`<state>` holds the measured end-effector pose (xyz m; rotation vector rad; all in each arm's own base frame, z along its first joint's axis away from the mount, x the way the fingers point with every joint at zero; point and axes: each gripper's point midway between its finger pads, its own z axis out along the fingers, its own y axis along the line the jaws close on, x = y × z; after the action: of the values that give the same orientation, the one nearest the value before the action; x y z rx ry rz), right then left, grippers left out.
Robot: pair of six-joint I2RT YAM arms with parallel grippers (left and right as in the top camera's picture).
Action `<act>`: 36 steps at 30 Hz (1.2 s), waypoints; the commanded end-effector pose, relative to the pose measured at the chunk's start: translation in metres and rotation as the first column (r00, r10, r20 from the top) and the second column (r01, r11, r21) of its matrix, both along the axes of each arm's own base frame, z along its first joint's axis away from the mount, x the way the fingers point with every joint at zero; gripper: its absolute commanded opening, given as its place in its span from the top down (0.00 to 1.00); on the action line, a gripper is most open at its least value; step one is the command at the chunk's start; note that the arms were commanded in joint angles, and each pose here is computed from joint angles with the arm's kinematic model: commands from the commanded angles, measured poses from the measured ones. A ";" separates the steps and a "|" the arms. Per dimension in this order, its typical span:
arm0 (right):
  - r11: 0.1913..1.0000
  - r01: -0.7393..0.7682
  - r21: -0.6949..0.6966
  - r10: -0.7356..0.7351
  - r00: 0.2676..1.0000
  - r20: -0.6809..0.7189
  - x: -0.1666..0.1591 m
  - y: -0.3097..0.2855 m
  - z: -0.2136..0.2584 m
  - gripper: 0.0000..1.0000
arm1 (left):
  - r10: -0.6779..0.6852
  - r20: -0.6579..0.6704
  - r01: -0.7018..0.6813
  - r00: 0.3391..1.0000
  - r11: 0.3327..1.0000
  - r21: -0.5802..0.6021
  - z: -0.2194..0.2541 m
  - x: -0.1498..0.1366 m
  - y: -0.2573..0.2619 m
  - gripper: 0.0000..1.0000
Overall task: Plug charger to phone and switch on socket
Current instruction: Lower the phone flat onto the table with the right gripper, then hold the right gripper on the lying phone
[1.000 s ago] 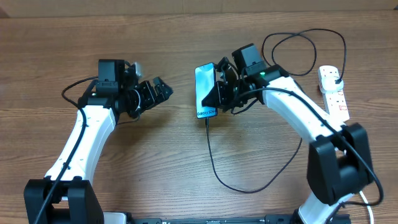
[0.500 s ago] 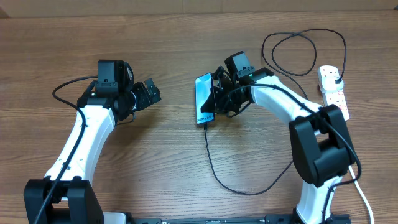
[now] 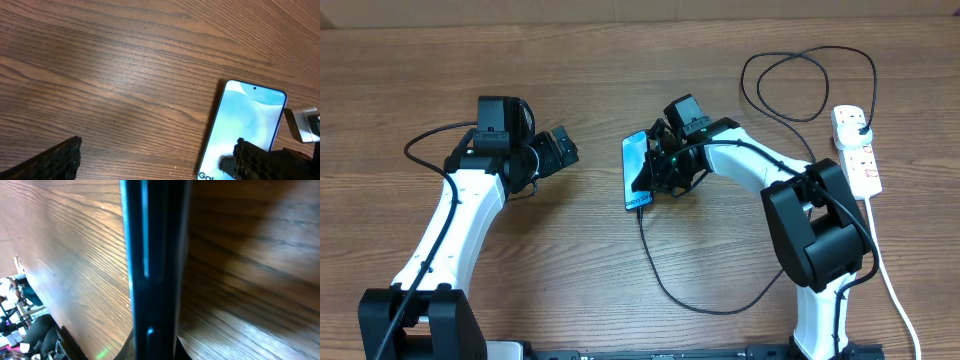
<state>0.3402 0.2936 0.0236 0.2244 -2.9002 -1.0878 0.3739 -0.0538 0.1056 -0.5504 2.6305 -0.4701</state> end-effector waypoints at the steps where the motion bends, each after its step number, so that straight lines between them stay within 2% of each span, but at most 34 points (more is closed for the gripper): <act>1: 0.999 -0.016 0.029 0.015 1.000 0.021 0.001 0.010 0.010 0.96 | -0.014 0.028 0.014 1.000 1.000 0.026 0.007 0.002 0.003 0.00; 18: 0.997 0.035 -0.061 -0.031 0.997 0.066 0.006 0.005 -0.007 0.95 | -0.015 0.027 0.015 1.000 1.000 0.026 0.007 0.001 0.003 0.00; 28: 0.996 0.056 -0.062 -0.053 0.997 0.050 0.002 0.003 -0.015 0.90 | -0.016 0.027 0.015 0.999 1.000 0.026 0.007 0.001 0.002 0.00; 31: 0.997 0.056 -0.062 -0.053 0.997 0.051 0.002 0.003 -0.015 0.83 | -0.016 0.027 0.015 0.999 1.000 0.026 0.007 0.001 0.002 0.00; 36: 0.997 0.055 -0.062 -0.052 0.997 0.051 0.002 0.003 -0.015 0.82 | -0.016 0.028 0.015 0.999 1.000 0.026 0.007 0.002 0.002 0.00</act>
<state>0.3439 0.2997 0.0110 0.1718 -2.9737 -1.0421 0.3740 -0.0531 0.1054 -0.5518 2.6299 -0.4646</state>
